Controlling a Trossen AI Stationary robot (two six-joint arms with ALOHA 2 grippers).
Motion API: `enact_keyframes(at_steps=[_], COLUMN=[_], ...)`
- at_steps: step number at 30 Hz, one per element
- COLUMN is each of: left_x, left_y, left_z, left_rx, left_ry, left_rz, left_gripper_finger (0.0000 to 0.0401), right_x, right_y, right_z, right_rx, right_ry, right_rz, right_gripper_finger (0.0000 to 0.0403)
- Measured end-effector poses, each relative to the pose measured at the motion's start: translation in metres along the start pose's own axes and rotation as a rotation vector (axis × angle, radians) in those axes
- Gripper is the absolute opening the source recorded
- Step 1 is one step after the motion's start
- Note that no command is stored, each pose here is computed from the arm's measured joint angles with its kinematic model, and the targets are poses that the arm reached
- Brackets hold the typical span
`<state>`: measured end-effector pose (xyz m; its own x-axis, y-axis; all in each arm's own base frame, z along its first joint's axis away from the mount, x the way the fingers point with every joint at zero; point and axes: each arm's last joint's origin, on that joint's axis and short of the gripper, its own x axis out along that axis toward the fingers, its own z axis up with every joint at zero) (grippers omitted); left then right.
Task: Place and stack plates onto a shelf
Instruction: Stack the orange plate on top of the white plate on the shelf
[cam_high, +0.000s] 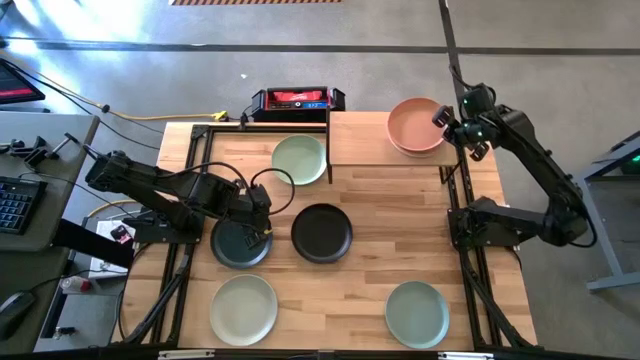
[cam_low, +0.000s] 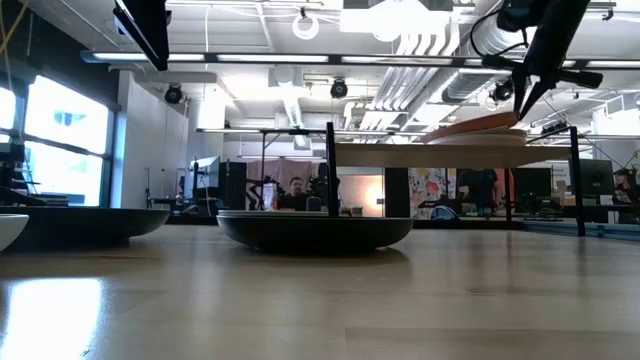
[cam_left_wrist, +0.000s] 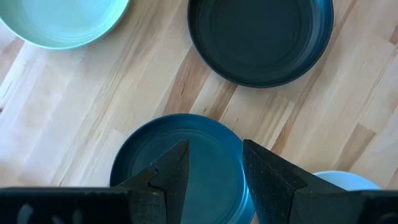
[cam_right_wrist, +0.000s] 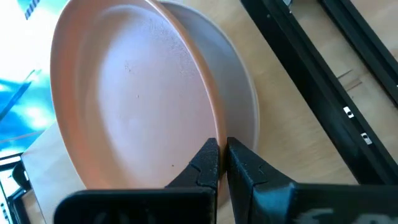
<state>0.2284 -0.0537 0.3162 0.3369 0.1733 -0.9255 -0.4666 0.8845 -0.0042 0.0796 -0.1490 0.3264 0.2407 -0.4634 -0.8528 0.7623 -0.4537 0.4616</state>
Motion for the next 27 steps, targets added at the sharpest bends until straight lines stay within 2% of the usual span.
enact_keyframes(at_steps=[14,27], left_x=[0.0,0.0], left_y=[0.0,0.0003], left_z=[0.0,0.0003], left_rx=[0.0,-0.001], left_ry=[0.0,-0.01], left_rz=[0.0,0.011], left_gripper_finger=[0.0135,0.0136], right_x=[0.0011,0.0007], right_y=[-0.0005,-0.0006], right_z=[0.0016,0.0012], right_rx=[-0.016,-0.015], right_ry=[-0.01,0.0], right_rz=[-0.013,-0.007], right_gripper_finger=[0.0003,0.0083])
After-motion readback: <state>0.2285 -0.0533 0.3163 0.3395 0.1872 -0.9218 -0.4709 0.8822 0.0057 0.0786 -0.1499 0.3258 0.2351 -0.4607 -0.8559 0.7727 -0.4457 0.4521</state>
